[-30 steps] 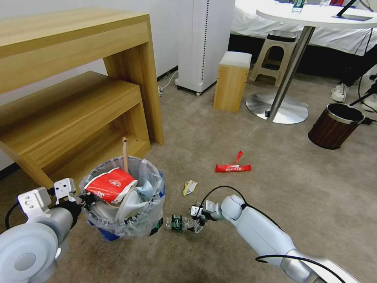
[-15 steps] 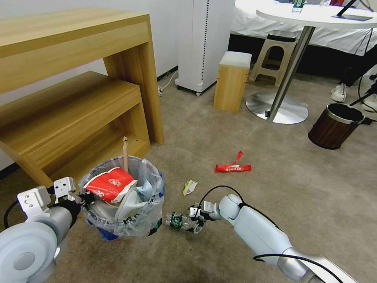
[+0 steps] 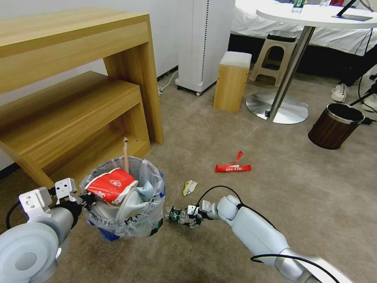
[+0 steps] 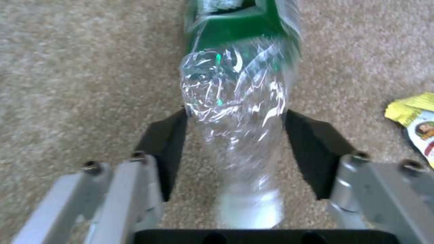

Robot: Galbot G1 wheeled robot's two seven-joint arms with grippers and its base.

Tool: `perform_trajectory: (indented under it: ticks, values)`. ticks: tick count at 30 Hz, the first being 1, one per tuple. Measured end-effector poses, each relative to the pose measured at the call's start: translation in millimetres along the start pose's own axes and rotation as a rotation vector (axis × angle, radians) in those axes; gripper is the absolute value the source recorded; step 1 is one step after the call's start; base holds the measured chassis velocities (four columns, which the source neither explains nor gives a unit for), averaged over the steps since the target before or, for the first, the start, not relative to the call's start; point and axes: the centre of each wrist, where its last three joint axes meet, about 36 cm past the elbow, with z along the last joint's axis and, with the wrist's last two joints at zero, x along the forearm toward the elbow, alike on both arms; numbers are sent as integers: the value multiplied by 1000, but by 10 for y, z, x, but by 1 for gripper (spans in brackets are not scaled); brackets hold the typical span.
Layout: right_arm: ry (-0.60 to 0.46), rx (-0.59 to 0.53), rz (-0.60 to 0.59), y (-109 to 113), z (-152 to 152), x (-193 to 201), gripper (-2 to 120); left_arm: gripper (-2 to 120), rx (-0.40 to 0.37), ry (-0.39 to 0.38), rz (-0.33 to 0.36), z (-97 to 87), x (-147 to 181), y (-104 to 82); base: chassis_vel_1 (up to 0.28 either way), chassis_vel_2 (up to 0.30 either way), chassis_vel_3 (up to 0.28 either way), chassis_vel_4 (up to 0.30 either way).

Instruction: Pick up the trash bin and place the garbage on the floor into it.

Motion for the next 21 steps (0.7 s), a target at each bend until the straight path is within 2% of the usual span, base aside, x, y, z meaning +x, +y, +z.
perform_trajectory:
  ticks: [1,3,4,6,12,15,21]
  values:
    - [0,0,0,0,0,0,51,1,0,0,0,0,0,0,0,0,0,0]
    - [-6,-11,11,-2,7,-4,39,1,0,1,0,1,-4,2,0,0,0,0]
    - [-6,-11,11,-2,7,-4,39,1,0,1,0,1,-4,2,0,0,0,0]
    - [-16,-20,21,1,7,-3,31,1,0,1,1,3,-10,1,0,0,0,0]
    - [-25,-23,30,-10,2,29,18,1,2,2,4,9,-18,-2,0,0,0,0]
    - [-38,-27,41,-31,2,86,13,1,2,2,6,10,-21,0,0,0,0,0]
    - [-88,-42,77,-106,-48,289,12,1,1,-1,6,3,-21,5,0,0,0,0]
